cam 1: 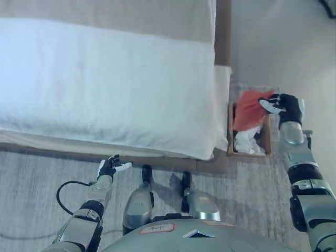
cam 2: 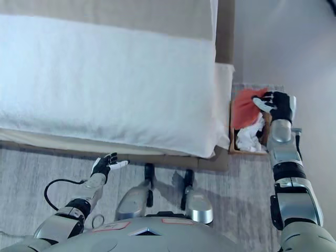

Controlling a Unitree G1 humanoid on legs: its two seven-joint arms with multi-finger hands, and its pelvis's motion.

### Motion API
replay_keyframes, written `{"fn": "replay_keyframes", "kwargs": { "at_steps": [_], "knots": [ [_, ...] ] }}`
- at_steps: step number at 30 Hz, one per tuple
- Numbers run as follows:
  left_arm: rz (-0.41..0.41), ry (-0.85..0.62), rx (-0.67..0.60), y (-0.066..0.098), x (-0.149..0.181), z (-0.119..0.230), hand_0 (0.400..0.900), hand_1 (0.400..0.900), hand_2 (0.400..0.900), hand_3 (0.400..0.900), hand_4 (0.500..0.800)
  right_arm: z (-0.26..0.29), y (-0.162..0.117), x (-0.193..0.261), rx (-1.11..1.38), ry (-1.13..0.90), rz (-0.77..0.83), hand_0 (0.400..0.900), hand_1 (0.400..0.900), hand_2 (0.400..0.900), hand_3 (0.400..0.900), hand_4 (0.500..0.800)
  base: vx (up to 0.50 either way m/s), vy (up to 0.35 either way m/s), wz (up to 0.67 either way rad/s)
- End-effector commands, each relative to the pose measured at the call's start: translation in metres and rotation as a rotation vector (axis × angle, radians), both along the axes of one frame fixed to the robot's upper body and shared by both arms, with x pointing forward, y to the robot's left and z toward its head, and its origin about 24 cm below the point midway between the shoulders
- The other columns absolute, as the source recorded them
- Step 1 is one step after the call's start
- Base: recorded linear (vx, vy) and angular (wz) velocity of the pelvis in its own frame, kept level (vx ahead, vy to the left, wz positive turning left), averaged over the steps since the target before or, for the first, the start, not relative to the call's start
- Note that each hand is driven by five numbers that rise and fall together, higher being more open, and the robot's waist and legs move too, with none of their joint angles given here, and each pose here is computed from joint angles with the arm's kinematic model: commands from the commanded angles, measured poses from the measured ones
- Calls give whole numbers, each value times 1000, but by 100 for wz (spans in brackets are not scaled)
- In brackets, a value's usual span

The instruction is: Put the clothes on the bed into the basket.

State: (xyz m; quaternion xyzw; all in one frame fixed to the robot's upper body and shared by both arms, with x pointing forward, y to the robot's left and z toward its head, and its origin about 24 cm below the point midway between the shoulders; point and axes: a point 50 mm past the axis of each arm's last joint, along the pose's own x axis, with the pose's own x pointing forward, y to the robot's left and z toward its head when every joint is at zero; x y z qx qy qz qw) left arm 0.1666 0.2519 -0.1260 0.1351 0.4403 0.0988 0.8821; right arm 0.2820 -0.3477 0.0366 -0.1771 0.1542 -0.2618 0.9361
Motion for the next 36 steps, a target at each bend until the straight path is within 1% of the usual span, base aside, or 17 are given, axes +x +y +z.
{"fn": "replay_keyframes", "kwargs": {
  "at_steps": [1, 2, 3, 5, 6, 7, 13, 16, 20, 24, 27, 28, 29, 36],
  "knots": [
    [33, 86, 54, 18, -21, -6, 900, 900, 900, 900, 800, 37, -55, -20, -117, -97, -205, 400, 400, 400, 400, 500, 95, 5, 0],
    [57, 102, 54, 20, -27, -8, 900, 900, 900, 900, 800, 40, -56, -19, -121, -102, -204, 400, 400, 400, 400, 500, 67, -1, -1],
    [57, 102, 54, 20, -27, -8, 900, 900, 900, 900, 800, 40, -56, -19, -121, -102, -204, 400, 400, 400, 400, 500, 51, -4, -4],
    [70, 137, 55, 22, -36, -11, 900, 900, 900, 900, 800, 35, -68, -28, -106, -53, -251, 400, 400, 400, 400, 500, 62, -18, -4],
    [71, 137, 55, 22, -36, -11, 900, 900, 900, 900, 800, 35, -68, -28, -106, -53, -250, 400, 400, 400, 400, 500, 61, -24, -4],
    [65, 147, 49, 20, -40, -13, 900, 900, 900, 900, 800, 30, -74, -33, -88, -18, -274, 400, 400, 400, 400, 500, 33, -15, -3],
    [48, 169, 24, 12, -43, -17, 900, 900, 900, 900, 800, 32, -74, -25, -78, 29, -251, 400, 400, 400, 400, 500, 8, -12, 1],
    [30, 171, 12, 6, -43, -19, 900, 900, 900, 900, 800, 30, -81, -30, -55, 56, -294, 400, 400, 400, 400, 500, -20, -24, 9],
    [23, 182, 9, 4, -44, -20, 900, 900, 900, 900, 800, 32, -84, -28, -33, 59, -314, 400, 400, 400, 400, 500, -18, -23, 4],
    [8, 197, 5, 4, -49, -21, 900, 900, 900, 900, 800, 31, -92, -36, -2, 99, -352, 400, 400, 400, 400, 500, 0, -12, 2],
    [4, 205, 4, 3, -50, -22, 900, 900, 900, 900, 800, 43, -94, -29, -15, 90, -343, 400, 400, 400, 400, 500, 0, 0, 0],
    [4, 204, 4, 3, -50, -22, 900, 900, 900, 900, 800, 43, -94, -29, -15, 90, -342, 525, 525, 525, 525, 575, 0, 0, 0],
    [0, 202, -1, 1, -49, -22, 900, 900, 900, 900, 800, 44, -96, -30, -10, 93, -354, 900, 900, 900, 900, 800, 17, -10, 3],
    [-8, 219, -6, -4, -51, -25, 900, 900, 900, 900, 800, 47, -93, -25, -18, 105, -340, 900, 900, 900, 900, 800, 2, -7, 2]
  ]
}}
